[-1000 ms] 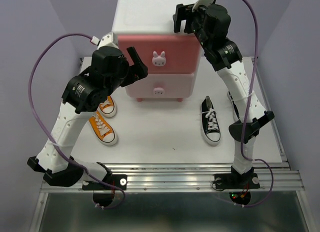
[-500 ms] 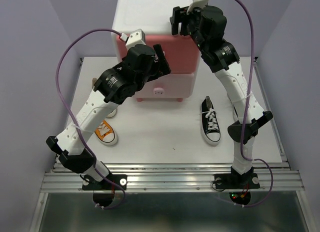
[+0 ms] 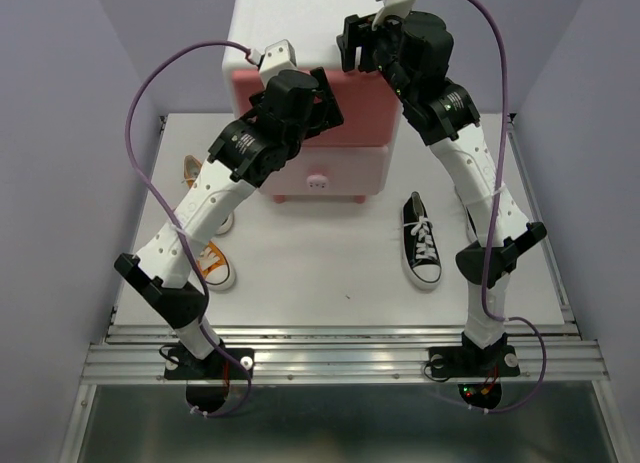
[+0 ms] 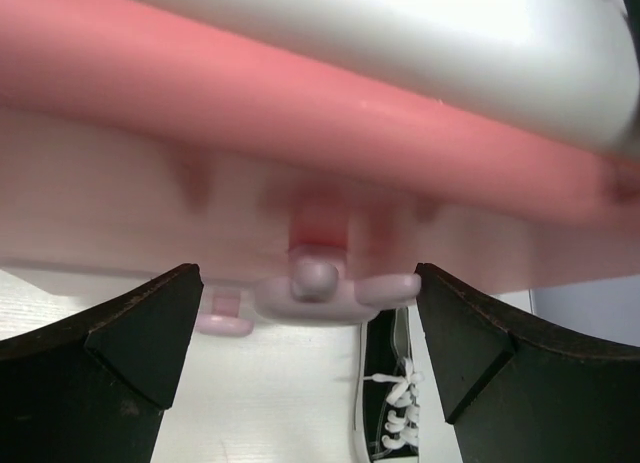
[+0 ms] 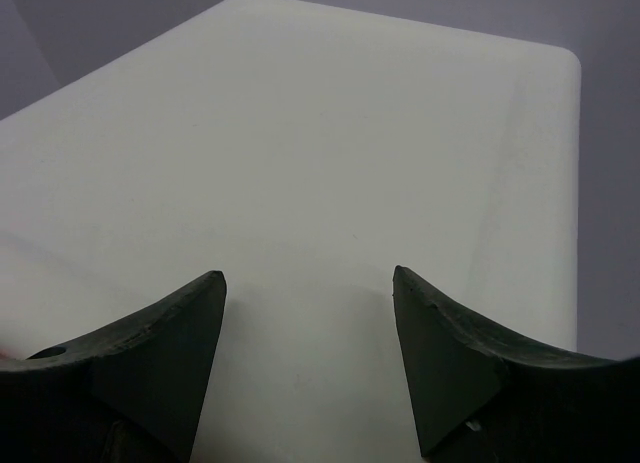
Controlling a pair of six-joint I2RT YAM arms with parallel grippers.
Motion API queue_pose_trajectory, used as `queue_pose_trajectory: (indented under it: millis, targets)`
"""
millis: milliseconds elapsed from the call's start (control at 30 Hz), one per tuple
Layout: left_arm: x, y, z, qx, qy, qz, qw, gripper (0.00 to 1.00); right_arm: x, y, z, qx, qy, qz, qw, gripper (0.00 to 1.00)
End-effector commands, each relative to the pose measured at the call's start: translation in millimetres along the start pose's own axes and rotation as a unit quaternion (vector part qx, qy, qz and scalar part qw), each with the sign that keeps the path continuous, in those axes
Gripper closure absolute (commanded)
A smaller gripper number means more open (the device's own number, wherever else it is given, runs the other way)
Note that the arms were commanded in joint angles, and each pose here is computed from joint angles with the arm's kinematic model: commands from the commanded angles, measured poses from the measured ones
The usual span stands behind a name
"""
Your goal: Place and organize the shoes in the shoe cabinet
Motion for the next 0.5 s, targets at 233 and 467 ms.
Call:
queue_pose_trajectory:
  millis: [233, 467]
  targets:
    - [-4, -12, 18, -0.023, -0.014, -0.026, 0.999, 0.05, 32, -2, -73, 0.159, -0.004, 0.069, 0.985, 0.28]
    - [-3, -18, 17, -0.022, -0.017, -0.022, 0.999, 0.26, 33, -1, -76, 0.165, -0.004, 0.074, 0.984, 0.28]
Point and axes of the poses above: each gripper's point midway between its finger pads, its own y axis back along the fingers, its own x axis along the line the jaws close on, z = x × y, the point moved 9 cm from there along y, back along the fingers, and after that the axes turned 9 degrees about y, right-handed, at the moved point
